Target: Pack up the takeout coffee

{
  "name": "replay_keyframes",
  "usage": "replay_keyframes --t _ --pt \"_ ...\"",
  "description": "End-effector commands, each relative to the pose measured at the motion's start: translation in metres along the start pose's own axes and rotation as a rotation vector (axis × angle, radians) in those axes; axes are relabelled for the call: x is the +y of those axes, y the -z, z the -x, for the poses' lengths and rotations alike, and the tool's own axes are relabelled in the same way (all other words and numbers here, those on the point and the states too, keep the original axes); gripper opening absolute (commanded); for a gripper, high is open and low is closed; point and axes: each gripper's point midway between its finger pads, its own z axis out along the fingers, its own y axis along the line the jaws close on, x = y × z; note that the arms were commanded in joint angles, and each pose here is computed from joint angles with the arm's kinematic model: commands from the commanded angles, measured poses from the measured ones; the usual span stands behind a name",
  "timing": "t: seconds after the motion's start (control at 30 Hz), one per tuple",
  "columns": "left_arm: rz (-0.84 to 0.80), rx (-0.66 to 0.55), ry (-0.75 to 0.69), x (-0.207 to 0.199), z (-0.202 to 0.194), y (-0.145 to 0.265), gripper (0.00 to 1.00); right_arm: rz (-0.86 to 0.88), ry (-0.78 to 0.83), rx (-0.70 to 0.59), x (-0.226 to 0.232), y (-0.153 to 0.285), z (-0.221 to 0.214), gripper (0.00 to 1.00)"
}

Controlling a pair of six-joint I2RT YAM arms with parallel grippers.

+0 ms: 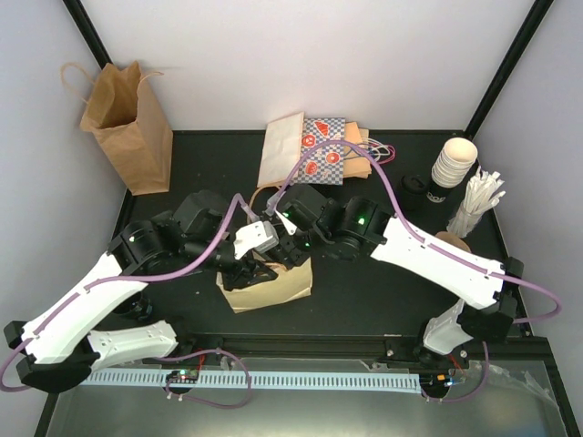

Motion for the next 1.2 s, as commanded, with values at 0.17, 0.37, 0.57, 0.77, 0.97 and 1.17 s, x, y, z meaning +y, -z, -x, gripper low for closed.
replay_keyframes --t 0.17,0.37,0.57,0.77,0.97,1.17 --pt "-0.082 -0.134 -0.001 -0.027 0.021 0.026 0.62 -0.033 -0.006 0.079 -0.01 -0.014 -0.044 0.65" --pt "0.222 -0.205 0.184 0.014 0.037 0.062 0.99 -0.021 0.027 0.052 -0.005 -0.009 -0.05 0.65" --pt "0.498 0.04 0.252 0.059 0.011 0.074 0.99 -0.005 0.062 0.022 0.003 -0.007 -0.054 0.64" --pt "0.378 0.135 0.132 0.049 -0.003 0.048 0.99 -0.014 0.094 0.004 0.007 -0.004 -0.055 0.64" --pt "0.413 0.206 0.044 0.065 -0.016 0.032 0.97 -0.011 0.099 -0.013 0.009 -0.002 -0.051 0.63" --pt "0.588 0.188 -0.001 0.099 -0.012 0.032 0.92 0.008 0.101 -0.034 0.012 0.002 -0.047 0.63"
